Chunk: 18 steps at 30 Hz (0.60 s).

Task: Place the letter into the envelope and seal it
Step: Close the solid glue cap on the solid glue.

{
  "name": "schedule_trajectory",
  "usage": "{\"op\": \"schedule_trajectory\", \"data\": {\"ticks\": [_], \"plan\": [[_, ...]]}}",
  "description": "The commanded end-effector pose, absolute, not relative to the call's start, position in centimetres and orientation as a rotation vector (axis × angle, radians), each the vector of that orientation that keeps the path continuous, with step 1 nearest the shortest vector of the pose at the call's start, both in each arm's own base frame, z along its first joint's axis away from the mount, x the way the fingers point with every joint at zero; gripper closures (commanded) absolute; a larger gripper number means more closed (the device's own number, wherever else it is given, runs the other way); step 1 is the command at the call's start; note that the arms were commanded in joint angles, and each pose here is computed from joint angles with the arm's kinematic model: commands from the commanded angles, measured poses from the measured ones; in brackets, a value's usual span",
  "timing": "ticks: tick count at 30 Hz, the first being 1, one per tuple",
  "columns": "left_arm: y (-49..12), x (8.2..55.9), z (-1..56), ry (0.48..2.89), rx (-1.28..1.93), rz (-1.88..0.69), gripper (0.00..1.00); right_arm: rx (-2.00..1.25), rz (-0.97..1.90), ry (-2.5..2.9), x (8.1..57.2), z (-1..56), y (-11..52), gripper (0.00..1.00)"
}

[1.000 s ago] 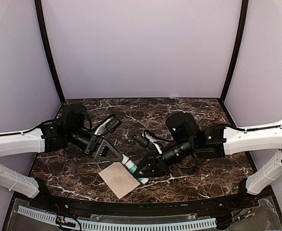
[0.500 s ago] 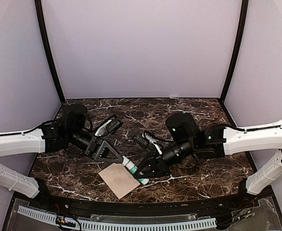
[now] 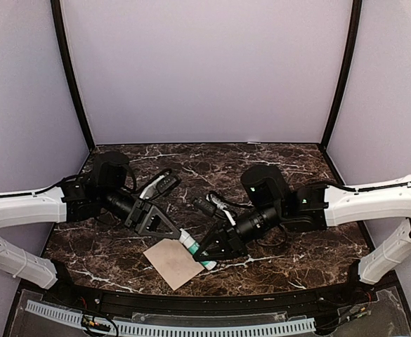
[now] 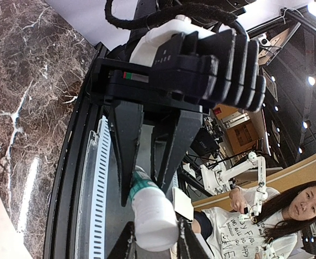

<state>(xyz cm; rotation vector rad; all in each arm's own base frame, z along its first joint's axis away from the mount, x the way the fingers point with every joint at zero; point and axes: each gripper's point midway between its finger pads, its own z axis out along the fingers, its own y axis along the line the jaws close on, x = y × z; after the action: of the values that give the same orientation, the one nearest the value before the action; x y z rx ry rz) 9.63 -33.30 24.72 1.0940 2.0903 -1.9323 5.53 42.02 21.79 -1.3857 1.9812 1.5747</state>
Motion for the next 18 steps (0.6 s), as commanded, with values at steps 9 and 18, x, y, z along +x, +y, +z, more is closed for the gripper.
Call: {"op": "schedule_trajectory", "data": {"ticks": [9, 18], "plan": [[-33.6, 8.1, 25.6, 2.067, 1.185, -1.961, 0.93, -1.331, 1.589, 1.939, 6.4, 23.4, 43.2, 1.00], [-34.0, 8.0, 23.7, 2.158, 1.209, -1.858, 0.94, -1.264, 1.539, 2.043, 8.0, 22.0, 43.3, 1.00]]}}
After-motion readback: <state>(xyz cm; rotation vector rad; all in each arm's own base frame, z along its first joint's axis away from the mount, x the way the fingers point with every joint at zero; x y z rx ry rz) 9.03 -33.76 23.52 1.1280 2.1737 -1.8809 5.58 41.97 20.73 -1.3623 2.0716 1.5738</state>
